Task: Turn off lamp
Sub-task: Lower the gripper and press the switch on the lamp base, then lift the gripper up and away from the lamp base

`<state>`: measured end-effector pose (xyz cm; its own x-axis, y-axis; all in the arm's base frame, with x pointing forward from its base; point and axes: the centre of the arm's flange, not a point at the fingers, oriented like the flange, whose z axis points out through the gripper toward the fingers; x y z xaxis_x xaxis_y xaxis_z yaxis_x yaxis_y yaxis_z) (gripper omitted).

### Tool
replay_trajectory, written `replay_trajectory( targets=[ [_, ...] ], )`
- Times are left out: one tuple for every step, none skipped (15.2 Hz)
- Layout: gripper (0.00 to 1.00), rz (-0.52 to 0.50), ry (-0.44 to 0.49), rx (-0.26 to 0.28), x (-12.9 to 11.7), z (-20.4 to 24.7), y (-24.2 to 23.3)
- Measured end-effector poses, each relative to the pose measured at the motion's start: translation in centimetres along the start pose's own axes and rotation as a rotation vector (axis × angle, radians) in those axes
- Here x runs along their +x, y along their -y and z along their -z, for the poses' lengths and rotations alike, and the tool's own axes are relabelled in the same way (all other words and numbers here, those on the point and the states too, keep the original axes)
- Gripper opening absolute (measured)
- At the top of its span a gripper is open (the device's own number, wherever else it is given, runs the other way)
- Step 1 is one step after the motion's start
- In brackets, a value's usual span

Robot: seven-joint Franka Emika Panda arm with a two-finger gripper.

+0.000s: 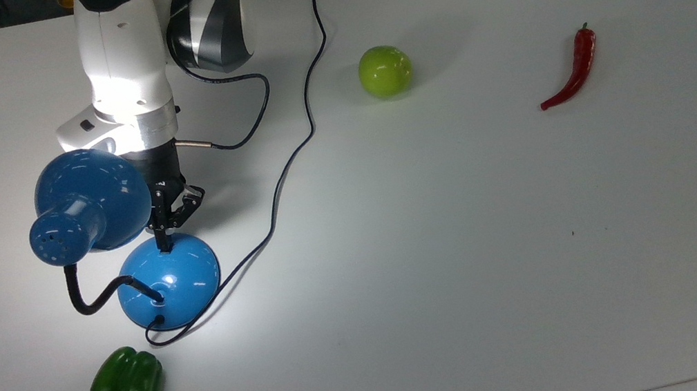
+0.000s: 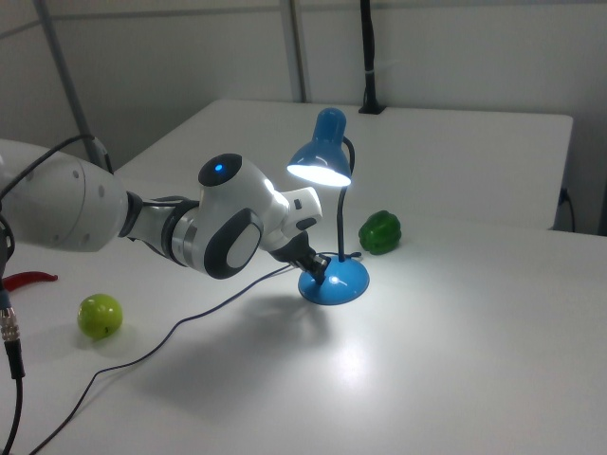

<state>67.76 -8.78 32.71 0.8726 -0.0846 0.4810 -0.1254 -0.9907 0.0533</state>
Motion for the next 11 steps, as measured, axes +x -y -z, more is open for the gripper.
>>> replay_trajectory(
  targets=[
    [0.01, 0.000, 0.002, 0.000, -0.05, -0.12, 0.01],
    [0.01, 0.000, 0.003, 0.000, -0.10, -0.23, 0.02],
    [0.01, 0.000, 0.003, 0.000, -0.10, -0.23, 0.02],
    [0.01, 0.000, 0.003, 0.000, -0.10, -0.24, 0.02],
    [0.01, 0.001, 0.003, 0.000, -0.10, -0.24, 0.02],
    [0.01, 0.001, 0.003, 0.000, -0.10, -0.25, 0.02],
    [0.01, 0.001, 0.004, 0.000, -0.12, -0.26, 0.02],
    [0.01, 0.000, 0.005, 0.000, -0.16, -0.31, 0.02],
    [0.01, 0.000, 0.008, -0.001, -0.27, -0.43, 0.01],
    [0.01, 0.001, 0.008, -0.001, -0.27, -0.44, 0.01],
    [0.01, 0.000, 0.008, -0.001, -0.27, -0.44, 0.01]
  ],
)
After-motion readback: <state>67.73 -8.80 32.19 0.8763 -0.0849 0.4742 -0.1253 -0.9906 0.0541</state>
